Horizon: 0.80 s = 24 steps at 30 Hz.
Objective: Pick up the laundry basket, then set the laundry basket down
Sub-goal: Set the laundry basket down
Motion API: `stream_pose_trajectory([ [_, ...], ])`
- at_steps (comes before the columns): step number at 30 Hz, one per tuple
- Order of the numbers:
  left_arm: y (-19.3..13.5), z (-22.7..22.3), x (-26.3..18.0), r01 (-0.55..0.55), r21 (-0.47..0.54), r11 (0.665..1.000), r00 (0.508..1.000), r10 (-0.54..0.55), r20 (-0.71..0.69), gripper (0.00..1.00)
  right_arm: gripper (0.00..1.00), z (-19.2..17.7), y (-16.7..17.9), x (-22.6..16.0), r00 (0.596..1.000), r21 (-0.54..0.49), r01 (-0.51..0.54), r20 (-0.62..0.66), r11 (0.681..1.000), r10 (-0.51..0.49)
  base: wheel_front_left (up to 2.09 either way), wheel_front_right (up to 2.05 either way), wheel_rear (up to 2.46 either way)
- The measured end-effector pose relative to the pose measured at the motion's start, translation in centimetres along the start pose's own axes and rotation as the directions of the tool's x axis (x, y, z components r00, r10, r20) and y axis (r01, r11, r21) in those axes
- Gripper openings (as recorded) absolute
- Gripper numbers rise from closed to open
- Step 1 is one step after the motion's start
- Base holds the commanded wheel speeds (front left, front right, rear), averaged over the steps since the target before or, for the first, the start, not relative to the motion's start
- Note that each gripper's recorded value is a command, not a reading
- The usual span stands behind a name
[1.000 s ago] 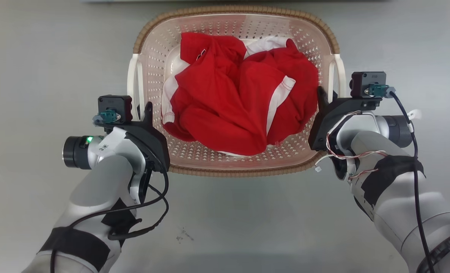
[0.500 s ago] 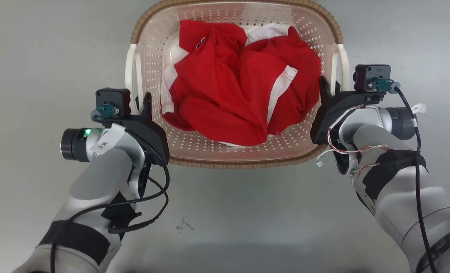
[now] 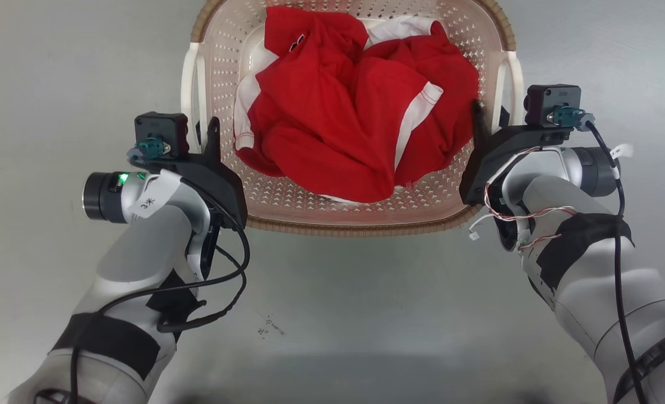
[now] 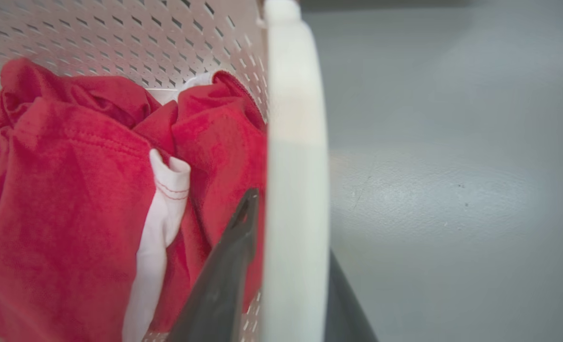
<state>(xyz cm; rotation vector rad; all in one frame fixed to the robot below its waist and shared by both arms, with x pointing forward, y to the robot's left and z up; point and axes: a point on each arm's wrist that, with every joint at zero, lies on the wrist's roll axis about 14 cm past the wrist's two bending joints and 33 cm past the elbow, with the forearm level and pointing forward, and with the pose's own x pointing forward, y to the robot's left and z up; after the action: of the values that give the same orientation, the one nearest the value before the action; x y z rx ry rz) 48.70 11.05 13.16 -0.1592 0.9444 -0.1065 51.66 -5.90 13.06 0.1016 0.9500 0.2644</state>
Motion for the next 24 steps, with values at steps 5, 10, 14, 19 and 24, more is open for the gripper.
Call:
stream_pose_trajectory([
  [5,0.0,0.4,0.1,0.000,0.010,1.000,1.000,0.000,0.012,1.00,1.00,0.0,0.1,0.0,1.000,-0.001,-0.001,0.005,1.000,0.001,0.00,0.00,0.00],
  [10,0.0,0.8,-0.1,-0.003,0.011,1.000,1.000,0.003,0.023,1.00,1.00,0.5,0.0,-0.3,1.000,-0.006,0.004,0.020,1.000,-0.004,0.00,0.00,0.00],
  [14,0.2,1.5,-0.5,-0.012,0.014,1.000,0.999,0.011,0.036,1.00,1.00,1.3,0.0,-0.7,0.999,-0.011,0.007,0.040,1.000,-0.007,0.00,0.00,0.00],
  [19,0.3,2.7,-1.3,-0.020,0.014,1.000,0.998,0.019,0.061,1.00,1.00,2.3,0.0,-1.6,0.998,-0.018,0.013,0.063,1.000,-0.012,0.00,0.00,0.00],
  [24,-0.1,4.3,-2.5,-0.012,0.007,1.000,0.995,0.011,0.101,1.00,1.00,4.6,0.3,-2.9,0.993,-0.029,0.011,0.119,1.000,-0.008,0.00,0.00,0.00],
])
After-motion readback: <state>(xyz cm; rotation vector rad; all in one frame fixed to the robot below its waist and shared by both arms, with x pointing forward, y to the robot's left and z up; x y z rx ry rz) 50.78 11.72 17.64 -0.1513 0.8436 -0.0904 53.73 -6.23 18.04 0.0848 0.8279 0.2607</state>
